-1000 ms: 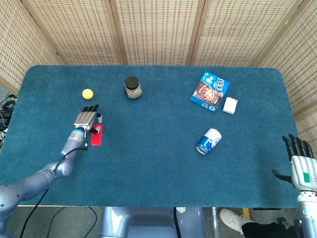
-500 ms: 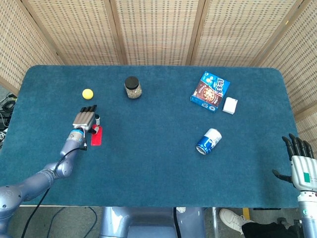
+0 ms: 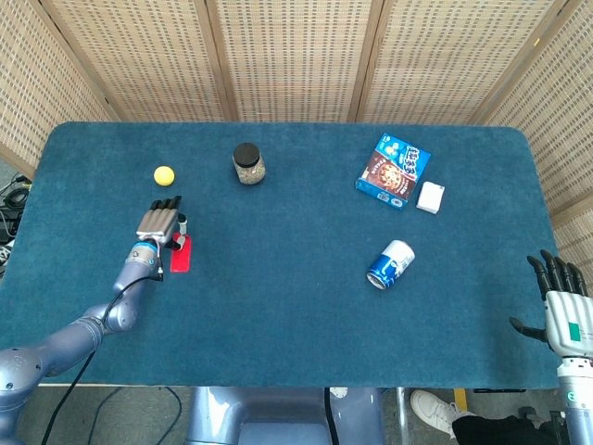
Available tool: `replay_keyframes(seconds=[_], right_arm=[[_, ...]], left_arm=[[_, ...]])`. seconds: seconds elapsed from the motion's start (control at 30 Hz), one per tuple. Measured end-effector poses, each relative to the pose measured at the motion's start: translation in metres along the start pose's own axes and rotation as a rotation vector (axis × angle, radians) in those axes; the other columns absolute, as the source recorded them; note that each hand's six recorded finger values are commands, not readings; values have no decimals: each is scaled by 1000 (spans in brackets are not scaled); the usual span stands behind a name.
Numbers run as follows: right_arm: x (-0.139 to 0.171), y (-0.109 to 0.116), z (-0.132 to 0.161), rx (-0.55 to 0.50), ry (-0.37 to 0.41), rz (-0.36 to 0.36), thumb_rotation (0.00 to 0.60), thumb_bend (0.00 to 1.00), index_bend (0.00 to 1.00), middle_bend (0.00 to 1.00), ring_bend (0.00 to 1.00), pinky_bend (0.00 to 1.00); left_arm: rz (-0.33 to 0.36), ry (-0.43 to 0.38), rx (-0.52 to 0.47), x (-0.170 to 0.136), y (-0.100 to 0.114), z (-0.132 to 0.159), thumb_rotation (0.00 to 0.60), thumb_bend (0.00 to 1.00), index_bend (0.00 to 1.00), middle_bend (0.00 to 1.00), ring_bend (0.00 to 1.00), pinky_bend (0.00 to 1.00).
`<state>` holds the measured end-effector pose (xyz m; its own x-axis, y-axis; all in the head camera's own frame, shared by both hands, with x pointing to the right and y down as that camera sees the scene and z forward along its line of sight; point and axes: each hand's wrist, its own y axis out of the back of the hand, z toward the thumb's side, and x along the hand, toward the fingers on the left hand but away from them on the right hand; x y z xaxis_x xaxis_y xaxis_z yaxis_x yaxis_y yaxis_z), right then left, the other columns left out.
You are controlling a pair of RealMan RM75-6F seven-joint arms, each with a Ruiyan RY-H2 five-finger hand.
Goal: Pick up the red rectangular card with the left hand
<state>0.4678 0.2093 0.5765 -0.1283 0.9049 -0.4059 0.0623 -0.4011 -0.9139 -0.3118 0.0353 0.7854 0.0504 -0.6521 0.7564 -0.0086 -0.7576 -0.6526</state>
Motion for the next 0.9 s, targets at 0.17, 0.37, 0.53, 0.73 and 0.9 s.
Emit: replay_keyframes(seconds=[0.17, 0.37, 0.53, 0.73, 0.9], right_arm=[[0, 0, 0, -3, 0, 2, 600, 0, 87, 0, 0, 0], [1, 1, 0, -6, 2, 2, 600, 0, 89, 0, 0, 0], [1, 2, 1, -9, 6, -2, 600, 0, 90, 0, 0, 0], [3, 4, 4, -11, 14, -7, 600, 0, 91, 0, 0, 0], [4, 5, 4, -16, 15, -9, 600, 0, 93, 0, 0, 0]], left_arm=[[-3, -21, -10, -4, 1, 4, 600, 512, 656, 0, 0, 0], [-32, -85, -14, -23, 2, 12, 600, 511, 661, 0, 0, 0], [-75, -163, -15, -54, 2, 21, 600, 510, 662, 0, 0, 0], [-101, -262, 6, -101, 8, 30, 600, 510, 668, 0, 0, 0], [-13, -330, 19, -128, 37, 36, 600, 512, 673, 0, 0, 0]])
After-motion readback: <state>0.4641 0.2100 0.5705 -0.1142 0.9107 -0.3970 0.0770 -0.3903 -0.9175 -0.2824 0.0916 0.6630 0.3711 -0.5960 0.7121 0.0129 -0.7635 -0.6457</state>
